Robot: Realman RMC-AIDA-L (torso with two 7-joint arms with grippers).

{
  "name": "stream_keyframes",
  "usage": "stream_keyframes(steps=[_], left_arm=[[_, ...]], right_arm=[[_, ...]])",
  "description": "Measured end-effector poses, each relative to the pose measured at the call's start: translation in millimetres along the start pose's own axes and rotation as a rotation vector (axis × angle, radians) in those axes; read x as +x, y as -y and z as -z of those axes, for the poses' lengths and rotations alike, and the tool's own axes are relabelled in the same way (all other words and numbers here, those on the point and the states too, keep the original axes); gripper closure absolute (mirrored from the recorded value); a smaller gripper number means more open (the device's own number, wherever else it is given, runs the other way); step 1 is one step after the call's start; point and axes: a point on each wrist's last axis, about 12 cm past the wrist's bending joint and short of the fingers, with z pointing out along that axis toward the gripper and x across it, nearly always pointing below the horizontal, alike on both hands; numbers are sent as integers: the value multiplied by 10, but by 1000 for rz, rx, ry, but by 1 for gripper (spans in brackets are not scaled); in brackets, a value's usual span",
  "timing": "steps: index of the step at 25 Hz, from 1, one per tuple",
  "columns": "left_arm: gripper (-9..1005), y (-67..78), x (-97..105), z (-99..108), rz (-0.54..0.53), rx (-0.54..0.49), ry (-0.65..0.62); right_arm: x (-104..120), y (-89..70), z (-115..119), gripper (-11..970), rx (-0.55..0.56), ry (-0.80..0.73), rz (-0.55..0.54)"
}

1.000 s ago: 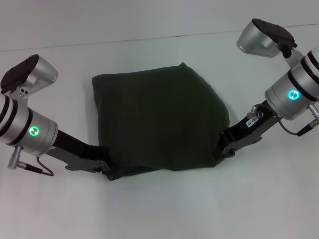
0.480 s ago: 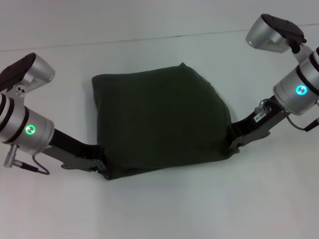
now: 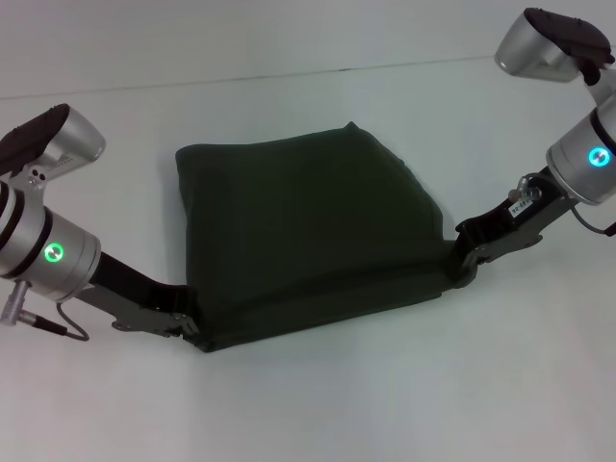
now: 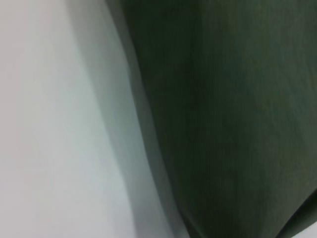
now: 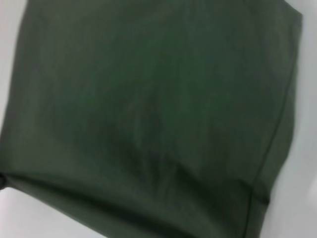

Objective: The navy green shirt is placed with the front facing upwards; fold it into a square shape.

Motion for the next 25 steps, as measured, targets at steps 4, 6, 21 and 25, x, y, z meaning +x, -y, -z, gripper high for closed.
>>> stream_keyframes(steps=[4,6,21,25], left_arm=[[898,0,3,-3,-1,3,2],[892,-1,4,2,-1,9,3],[729,-11,8,19,3,2,4],[531,1,3,41,-2,5,2]], right_arm=[[-8,-13,-16,890,11,-4,6],[-17,-25,-13,884,5,-2,9],[-21,-11,62,845,-19,2,-10],[-11,22,96,781,-19,0,-23]])
